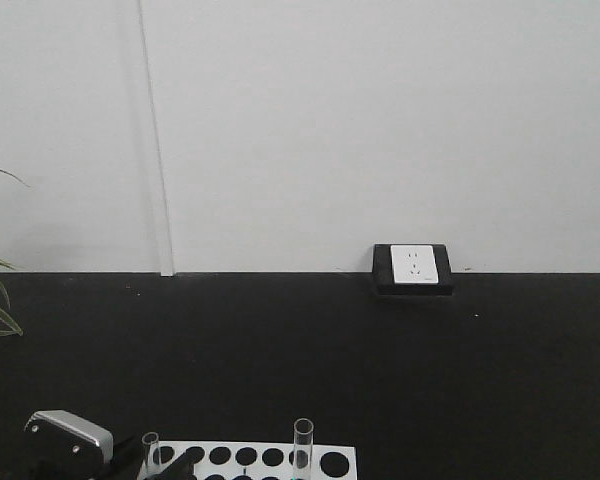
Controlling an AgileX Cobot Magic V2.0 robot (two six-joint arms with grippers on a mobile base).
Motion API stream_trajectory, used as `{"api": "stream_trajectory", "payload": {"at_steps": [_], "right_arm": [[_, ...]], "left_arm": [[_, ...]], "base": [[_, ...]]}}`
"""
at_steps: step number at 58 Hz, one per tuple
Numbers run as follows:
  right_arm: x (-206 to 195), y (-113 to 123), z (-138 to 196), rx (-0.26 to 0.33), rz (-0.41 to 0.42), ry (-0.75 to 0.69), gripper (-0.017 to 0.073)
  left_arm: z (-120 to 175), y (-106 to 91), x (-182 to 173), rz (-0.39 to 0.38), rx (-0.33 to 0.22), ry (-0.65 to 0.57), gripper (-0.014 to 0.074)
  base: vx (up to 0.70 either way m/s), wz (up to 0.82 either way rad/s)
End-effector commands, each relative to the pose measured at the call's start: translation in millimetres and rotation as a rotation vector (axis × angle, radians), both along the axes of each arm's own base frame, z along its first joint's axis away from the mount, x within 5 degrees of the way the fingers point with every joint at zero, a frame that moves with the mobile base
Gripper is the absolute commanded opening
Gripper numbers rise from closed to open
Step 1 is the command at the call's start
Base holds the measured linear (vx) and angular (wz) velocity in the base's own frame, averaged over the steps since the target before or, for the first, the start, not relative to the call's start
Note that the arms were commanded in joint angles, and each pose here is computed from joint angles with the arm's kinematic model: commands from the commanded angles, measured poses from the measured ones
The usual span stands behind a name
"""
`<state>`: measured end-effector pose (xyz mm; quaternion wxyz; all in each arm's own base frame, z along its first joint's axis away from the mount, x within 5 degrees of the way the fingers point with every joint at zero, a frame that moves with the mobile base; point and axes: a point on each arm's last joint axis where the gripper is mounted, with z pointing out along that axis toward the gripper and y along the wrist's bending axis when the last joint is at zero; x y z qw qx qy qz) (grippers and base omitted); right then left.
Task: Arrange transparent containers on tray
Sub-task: 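Close the left gripper around the clear glass tube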
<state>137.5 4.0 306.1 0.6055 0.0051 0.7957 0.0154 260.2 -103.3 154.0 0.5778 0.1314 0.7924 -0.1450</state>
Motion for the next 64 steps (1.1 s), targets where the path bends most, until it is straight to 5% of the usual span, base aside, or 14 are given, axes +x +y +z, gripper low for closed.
{"api": "stream_trajectory", "payload": {"at_steps": [1, 38, 64], "right_arm": [[2.3, 0.4, 18.3, -0.009, 0.008, -0.108, 0.0454], [2.1, 0.2, 17.3, -0.009, 0.007, -0.097, 0.0454], [2.1, 0.2, 17.4, -0.009, 0.007, -0.098, 0.0454]], "left_arm": [[20.6, -3.7, 5.6, 0.000, -0.062, -0.124, 0.0508], [23.9, -9.2, 4.3, -0.062, -0.086, -0.171, 0.0134], [48.2, -6.1, -0.2, -0.050, -0.139, -0.250, 0.0083]], "base": [[0.00, 0.00], [0.00, 0.00], [0.00, 0.00]]}}
